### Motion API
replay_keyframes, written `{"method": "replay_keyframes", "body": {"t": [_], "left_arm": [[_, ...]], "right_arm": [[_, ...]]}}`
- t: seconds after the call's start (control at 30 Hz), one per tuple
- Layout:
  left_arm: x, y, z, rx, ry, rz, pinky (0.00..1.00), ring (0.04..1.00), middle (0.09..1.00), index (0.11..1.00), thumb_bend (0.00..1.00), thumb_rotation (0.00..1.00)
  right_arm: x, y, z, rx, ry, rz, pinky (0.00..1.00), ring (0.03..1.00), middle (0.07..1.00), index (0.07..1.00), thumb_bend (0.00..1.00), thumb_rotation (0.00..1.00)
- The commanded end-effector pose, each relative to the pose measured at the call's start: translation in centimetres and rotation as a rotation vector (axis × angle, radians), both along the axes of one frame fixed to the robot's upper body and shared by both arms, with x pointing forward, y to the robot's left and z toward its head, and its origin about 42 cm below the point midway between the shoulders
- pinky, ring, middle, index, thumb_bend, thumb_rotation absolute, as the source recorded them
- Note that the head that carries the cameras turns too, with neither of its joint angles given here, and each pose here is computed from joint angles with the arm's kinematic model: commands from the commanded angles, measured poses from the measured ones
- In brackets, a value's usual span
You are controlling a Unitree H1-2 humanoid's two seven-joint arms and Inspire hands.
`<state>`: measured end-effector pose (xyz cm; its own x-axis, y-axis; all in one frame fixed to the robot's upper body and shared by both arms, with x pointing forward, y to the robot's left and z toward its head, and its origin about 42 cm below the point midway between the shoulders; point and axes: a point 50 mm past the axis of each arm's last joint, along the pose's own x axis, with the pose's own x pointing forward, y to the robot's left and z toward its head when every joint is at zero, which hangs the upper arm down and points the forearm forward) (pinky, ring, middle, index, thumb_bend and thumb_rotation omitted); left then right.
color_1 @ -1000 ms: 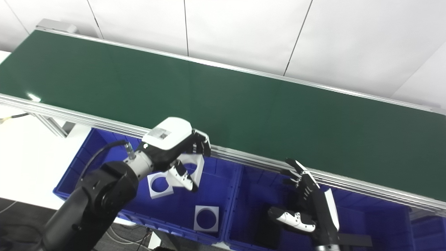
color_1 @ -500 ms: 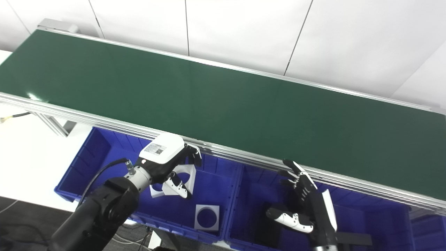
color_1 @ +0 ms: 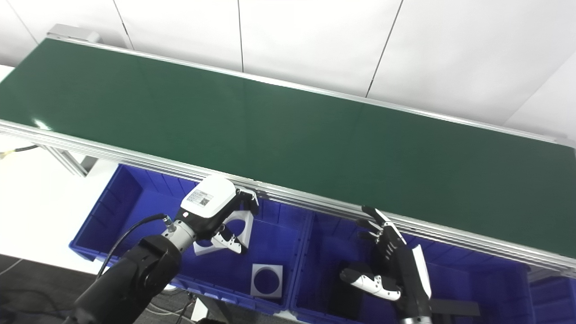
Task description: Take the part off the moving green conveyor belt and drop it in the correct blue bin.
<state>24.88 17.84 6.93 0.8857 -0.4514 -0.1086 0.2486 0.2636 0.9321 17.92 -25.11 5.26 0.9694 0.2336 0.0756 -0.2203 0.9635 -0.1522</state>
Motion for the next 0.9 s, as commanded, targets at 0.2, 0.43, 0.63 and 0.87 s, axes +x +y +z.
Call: {"method": "replay_keyframes", "body": {"t": [0.2,0.43,0.63,0.87], "left_arm": [[0.61,-0.27,1.17,-0.025,-0.050,-0.016,0.33,0.419,0.510,0.543,0.47,0.00],[0.35,0.01,1.51,-0.031,-0.031,-0.014,0.47,0.558,0.615,0.556,0.75,0.02],[0.10,-0.01,1.79,-0.035,-0.030,-0.019,0.49,0.585,0.648,0.638,1.00,0.02],[-0.04,-0.03,1.98,-0.025,-0.024,-0.023,0.47,0.585,0.656,0.645,1.00,0.04]], "right_arm": [[0.06,0.43,1.08,0.014,-0.079,0.009,0.70,0.790,0.885,0.837,1.00,0.41],[0.15,0.62,0.98,0.011,-0.078,0.004,0.70,0.786,0.889,0.836,1.00,0.40],[0.18,0.57,0.96,0.006,-0.078,0.003,0.70,0.782,0.892,0.838,1.00,0.40],[0.17,0.60,0.92,0.009,-0.077,0.002,0.69,0.778,0.891,0.836,1.00,0.40]]}}
